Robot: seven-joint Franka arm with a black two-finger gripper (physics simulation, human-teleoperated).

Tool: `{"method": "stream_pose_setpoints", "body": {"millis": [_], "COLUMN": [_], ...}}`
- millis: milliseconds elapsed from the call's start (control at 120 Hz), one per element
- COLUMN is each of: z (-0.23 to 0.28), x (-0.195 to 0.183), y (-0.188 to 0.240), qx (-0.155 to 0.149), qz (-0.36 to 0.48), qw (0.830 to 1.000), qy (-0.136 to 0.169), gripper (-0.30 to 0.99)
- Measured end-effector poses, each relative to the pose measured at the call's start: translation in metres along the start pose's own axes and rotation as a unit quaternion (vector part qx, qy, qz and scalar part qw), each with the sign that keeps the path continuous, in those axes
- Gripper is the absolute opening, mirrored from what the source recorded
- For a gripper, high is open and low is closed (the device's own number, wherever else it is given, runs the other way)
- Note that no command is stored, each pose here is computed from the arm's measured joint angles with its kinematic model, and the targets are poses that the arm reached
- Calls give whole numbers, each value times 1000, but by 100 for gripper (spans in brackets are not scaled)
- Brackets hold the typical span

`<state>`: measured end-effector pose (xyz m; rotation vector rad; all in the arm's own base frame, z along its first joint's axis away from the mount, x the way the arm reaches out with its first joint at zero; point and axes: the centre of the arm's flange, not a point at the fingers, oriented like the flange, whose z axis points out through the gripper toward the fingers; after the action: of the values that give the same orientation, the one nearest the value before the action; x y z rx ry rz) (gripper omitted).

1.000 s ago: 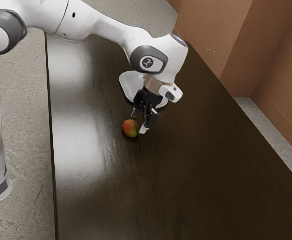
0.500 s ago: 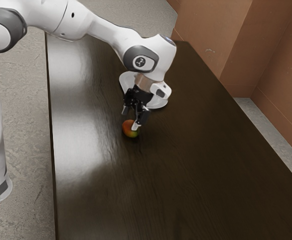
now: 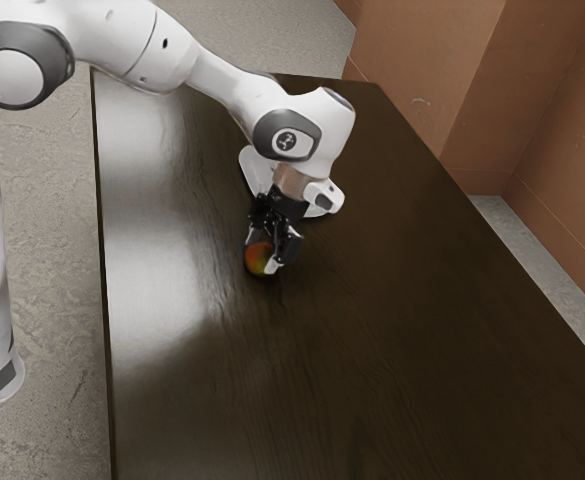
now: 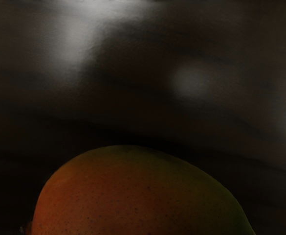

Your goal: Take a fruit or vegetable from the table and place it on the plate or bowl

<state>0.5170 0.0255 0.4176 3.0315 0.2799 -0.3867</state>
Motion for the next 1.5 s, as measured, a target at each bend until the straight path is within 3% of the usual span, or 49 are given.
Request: {"method": "stream_pose_setpoints", "body": {"millis": [317, 467, 500, 658, 733, 783, 892, 958, 1125, 1367, 1500], "z": [5, -21, -33, -159, -190, -196, -194, -180, -122, -98, -100], "x": [10, 12, 14, 24, 29, 33, 44, 55, 114, 130, 131], "y": [-19, -19, -18, -8, -19, -54, -178, -219, -241, -261, -259], "qx": [-7, -4, -3, 6, 8, 8, 1, -2, -7, -12, -13], "qz": [-20, -19, -18, -1, -4, -28, -117, -141, -133, -125, -113], "qw": [1000, 999, 999, 989, 985, 985, 979, 978, 984, 986, 987], "qy": [1, 26, 38, 150, 172, 173, 167, 155, 115, 107, 111], "gripper": [32, 23, 22, 21, 25, 26, 28, 29, 31, 32, 55]}}
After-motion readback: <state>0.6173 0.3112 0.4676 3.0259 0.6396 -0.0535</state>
